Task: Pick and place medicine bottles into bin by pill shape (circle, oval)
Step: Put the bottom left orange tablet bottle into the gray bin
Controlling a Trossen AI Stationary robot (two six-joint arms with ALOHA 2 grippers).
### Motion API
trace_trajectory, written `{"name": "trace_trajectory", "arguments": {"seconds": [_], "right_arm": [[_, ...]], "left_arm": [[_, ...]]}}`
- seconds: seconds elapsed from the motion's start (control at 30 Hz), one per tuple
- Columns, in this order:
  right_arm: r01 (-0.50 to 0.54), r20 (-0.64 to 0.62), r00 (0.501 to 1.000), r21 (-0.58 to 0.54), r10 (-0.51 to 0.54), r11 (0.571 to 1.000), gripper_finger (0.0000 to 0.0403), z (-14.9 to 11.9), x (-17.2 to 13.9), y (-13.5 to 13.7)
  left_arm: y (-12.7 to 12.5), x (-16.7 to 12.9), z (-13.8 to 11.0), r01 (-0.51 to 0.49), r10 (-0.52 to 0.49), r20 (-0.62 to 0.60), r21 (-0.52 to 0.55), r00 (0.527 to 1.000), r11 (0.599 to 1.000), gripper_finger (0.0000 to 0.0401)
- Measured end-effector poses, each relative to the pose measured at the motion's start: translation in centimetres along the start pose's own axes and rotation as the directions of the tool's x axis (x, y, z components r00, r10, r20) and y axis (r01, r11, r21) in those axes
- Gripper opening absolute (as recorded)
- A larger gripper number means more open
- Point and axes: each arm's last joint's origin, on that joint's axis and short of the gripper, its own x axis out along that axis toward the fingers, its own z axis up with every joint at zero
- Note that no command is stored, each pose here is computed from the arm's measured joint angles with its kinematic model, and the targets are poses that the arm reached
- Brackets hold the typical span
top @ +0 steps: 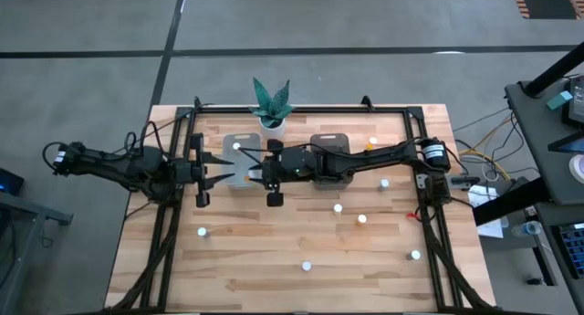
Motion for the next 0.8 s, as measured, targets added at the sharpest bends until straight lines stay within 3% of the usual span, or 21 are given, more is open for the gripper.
{"name": "trace_trajectory", "arguments": {"seconds": [0.37, 0.57, 0.7, 0.8], "right_arm": [[0.023, 0.023, 0.999, -0.009, -0.023, 1.000, 0.0116, 0.6, 1.0, -1.9], [-0.025, -0.111, 0.994, -0.078, 0.016, 0.997, 0.0117, 0.0, 5.6, -2.9], [-0.021, -0.177, 0.984, -0.064, 0.010, 0.998, 0.0116, 0.8, 6.8, -5.6], [-0.072, -0.234, 0.970, -0.016, 0.066, 0.997, 0.0115, 0.6, 7.1, -7.5]], "left_arm": [[0.1, 0.0, 0.2, -0.010, 0.011, 0.022, -0.006, 1.000, 1.000, 0.0106], [0.1, 0.0, 0.2, -0.009, 0.009, 0.018, -0.007, 1.000, 1.000, 0.0106], [0.1, -0.3, 0.0, -0.010, 0.011, 0.021, -0.031, 1.000, 0.999, 0.0106], [0.1, -0.6, -0.2, -0.012, 0.013, 0.026, -0.033, 1.000, 0.999, 0.0106]]}}
